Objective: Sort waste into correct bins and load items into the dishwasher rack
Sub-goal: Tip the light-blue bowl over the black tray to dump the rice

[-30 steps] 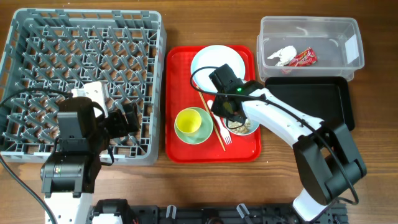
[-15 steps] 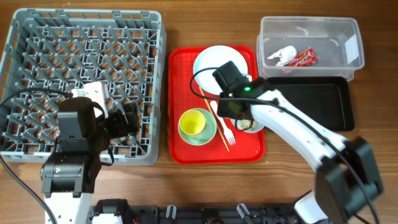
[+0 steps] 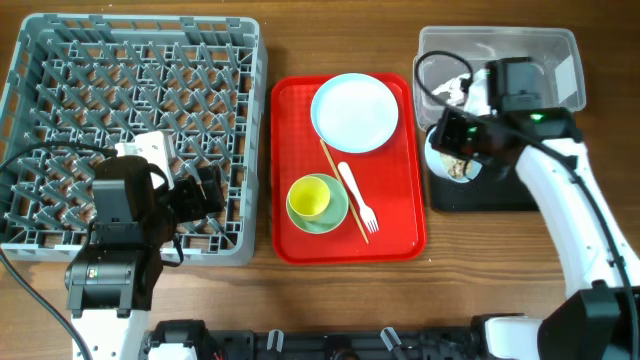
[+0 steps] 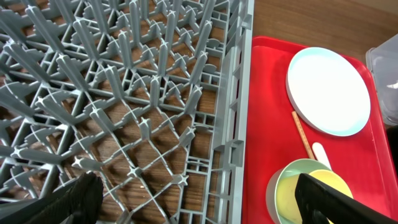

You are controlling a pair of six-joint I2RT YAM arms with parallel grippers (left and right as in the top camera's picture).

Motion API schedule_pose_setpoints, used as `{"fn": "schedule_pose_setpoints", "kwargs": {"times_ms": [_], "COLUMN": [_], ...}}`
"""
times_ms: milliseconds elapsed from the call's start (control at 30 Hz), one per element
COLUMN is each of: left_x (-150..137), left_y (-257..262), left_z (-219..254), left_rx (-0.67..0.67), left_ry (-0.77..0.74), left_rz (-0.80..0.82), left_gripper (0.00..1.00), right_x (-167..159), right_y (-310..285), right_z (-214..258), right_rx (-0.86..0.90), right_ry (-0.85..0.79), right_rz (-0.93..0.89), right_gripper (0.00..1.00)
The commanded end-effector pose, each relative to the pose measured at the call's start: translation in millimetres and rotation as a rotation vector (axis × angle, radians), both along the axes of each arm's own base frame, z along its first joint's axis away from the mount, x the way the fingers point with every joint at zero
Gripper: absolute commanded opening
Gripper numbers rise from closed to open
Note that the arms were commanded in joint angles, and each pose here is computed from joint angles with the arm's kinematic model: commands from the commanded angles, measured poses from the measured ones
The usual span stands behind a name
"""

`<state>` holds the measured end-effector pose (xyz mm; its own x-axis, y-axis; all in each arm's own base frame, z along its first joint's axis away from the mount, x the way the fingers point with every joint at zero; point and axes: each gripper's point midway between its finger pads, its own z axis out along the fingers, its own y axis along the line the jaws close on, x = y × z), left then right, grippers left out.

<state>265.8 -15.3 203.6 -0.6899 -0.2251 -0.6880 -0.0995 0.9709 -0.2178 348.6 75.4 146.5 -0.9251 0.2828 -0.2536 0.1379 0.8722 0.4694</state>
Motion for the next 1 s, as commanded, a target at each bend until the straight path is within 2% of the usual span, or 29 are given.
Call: {"fn": "schedule_pose_setpoints", "kwargs": {"times_ms": [0, 200, 333, 700, 967], "left_x": [2.3, 2.3, 2.3, 2.3, 1.8], "left_y": [-0.1, -0.2, -0.1, -0.1, -0.1], "left_z": [7.4, 7.3, 7.3, 7.3, 6.8], "left_rx": [0.007, 0.007, 0.007, 0.007, 0.007], "left_ry": [-0.019, -0.018, -0.018, -0.018, -0.016], "left_rz": [0.0, -0.001, 0.0, 0.0, 0.0], "left_gripper": [1.0, 1.0, 1.0, 1.0, 1.0], "right_x": [-1.1, 10.9, 16.6, 23.5, 20.1], "right_y": [-2.9, -25.4, -32.8, -71.8, -114.6], "right_z": [-14.1, -36.9, -35.0, 21.7, 43.6], "right_rx": [0.188, 0.408, 0.623, 1.057, 1.26], "right_ry": [0.02, 0.057, 0.053, -0.039, 0.018], "right_rz": [0.083, 0.033, 0.002, -0.116, -0.284], "right_gripper": [0.04, 0.04, 0.04, 0.04, 0.04]}}
